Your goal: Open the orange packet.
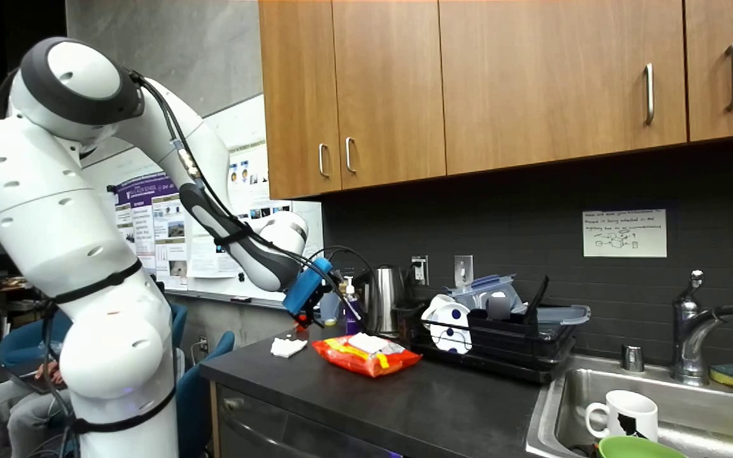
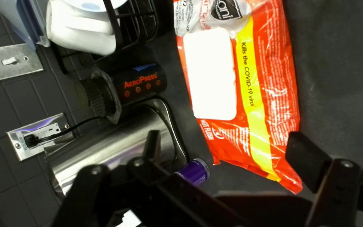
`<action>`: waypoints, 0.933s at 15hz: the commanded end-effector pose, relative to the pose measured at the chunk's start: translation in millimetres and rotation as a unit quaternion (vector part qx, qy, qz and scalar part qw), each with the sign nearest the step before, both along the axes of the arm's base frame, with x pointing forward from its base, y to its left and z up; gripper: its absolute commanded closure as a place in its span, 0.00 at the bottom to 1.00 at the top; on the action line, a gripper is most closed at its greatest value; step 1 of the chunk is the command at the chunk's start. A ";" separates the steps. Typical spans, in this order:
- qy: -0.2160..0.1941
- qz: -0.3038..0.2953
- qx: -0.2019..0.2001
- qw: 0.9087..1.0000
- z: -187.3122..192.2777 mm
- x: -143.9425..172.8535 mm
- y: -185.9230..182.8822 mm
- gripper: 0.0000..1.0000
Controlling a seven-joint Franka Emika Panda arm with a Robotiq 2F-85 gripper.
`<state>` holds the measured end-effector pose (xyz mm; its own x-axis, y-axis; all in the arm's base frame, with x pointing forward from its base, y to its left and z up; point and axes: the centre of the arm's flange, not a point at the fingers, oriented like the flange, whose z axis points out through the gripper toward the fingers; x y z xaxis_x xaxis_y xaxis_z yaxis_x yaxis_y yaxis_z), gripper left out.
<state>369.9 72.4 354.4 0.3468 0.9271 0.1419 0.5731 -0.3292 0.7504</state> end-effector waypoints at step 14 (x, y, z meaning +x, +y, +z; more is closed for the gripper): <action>-0.051 0.040 -0.045 0.997 -98.5 62.1 -3.4 0.00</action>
